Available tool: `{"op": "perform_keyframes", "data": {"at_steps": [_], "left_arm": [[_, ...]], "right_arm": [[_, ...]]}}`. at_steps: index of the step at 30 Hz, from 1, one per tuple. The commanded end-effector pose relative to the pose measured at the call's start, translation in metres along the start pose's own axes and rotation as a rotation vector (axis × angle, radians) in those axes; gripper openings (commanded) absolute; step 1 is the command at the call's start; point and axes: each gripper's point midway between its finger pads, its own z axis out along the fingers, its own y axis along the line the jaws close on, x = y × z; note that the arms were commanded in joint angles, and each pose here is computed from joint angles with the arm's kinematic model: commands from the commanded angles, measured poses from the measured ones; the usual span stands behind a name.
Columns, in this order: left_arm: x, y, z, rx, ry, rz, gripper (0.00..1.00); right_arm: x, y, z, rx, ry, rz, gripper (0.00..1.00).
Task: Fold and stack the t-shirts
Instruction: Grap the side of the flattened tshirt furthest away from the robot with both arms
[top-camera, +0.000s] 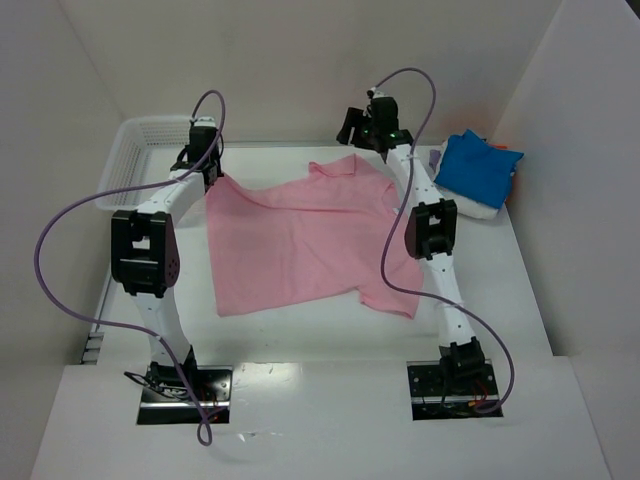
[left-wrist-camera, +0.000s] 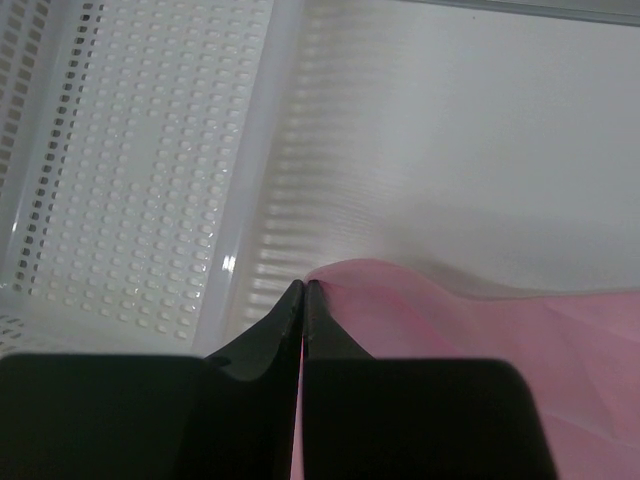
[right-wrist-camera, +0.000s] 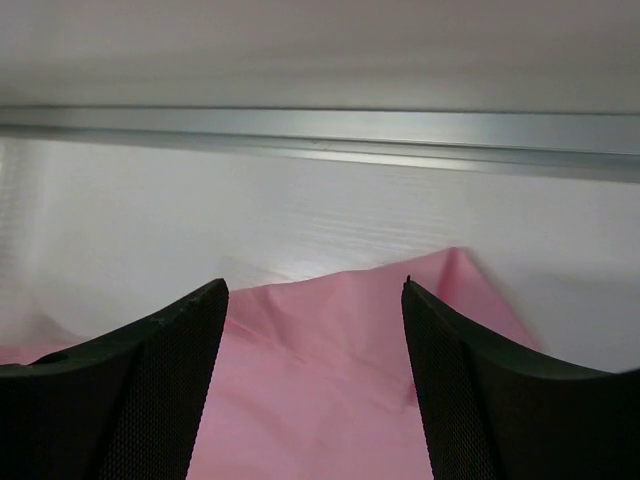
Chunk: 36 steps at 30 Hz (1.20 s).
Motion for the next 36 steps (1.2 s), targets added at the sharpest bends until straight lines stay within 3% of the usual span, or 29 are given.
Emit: {"op": "perform_keyframes", "data": {"at_steps": [1,6,18,23,32,36], "left_arm": [[-0.004,-0.001,0.001,0.007,-0.021,0.003,0.00],[0.000,-0.004,0.003,0.016,-0.011,-0.003,0.00],[0.005,-0.005,0.004,0.024,0.000,-0.008,0.00],[0.003,-0.006,0.004,0.025,-0.009,-0.011,0.00],[0.007,-0.008,0.007,0.033,0.001,-0.008,0.00],[0.009,-0.009,0.009,0.033,0.006,-0.006,0.00]], "right_arm": [[0.034,0.010,0.005,0.008,0.108,0.023,0.76],[0.062,-0.009,0.007,0.082,0.179,0.036,0.76],[0.046,-0.020,-0.012,0.176,0.137,0.016,0.76],[0.057,-0.017,-0.007,0.140,0.163,0.021,0.64],[0.072,-0.009,0.001,0.073,0.212,0.042,0.53],[0.076,-0.010,0.002,0.074,0.222,0.044,0.37]]}}
